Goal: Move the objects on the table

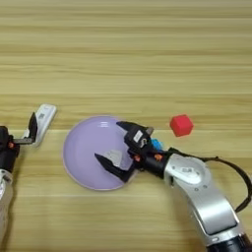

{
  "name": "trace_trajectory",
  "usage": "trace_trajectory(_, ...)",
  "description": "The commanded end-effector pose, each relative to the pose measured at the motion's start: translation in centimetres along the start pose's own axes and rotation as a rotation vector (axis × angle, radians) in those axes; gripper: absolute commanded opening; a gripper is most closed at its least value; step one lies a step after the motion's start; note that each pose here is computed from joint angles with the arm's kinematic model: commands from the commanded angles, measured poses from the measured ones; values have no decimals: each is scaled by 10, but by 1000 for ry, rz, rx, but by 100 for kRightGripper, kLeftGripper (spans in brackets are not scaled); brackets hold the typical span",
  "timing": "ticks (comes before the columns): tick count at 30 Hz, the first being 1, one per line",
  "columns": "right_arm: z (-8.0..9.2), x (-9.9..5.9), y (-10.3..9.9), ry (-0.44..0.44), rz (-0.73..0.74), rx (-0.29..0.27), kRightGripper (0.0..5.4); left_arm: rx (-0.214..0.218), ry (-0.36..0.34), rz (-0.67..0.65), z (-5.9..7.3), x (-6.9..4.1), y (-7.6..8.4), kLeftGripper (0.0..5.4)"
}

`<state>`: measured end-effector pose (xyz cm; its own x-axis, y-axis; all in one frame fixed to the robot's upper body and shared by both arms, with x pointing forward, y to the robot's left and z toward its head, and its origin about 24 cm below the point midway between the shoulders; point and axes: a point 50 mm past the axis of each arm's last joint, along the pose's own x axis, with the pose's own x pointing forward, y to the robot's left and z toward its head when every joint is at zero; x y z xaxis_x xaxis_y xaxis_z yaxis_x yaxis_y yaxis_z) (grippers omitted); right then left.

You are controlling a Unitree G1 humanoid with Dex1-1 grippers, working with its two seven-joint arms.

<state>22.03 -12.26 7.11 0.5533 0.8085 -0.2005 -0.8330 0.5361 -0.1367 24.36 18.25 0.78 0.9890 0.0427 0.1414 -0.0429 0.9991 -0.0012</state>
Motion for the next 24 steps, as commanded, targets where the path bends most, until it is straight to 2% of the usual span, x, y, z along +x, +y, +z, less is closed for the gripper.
trace_trajectory(1, -3, 7, -2, 37, 23, 1, 540, 5, 15, 2, -1, 0, 0, 539)
trace_trajectory(7, -9, 7, -3, 92, 23, 27, 540, 6, 13, 3, -1, -1, 0, 539)
trace_trajectory(17, -13, -3, -6, 147, 17, 16, 540, 4, 14, 2, 0, -3, -1, 539)
trace_trajectory(24, -20, 1, 5, 174, 68, 41, 540, 2, 14, 7, 0, -3, -2, 539)
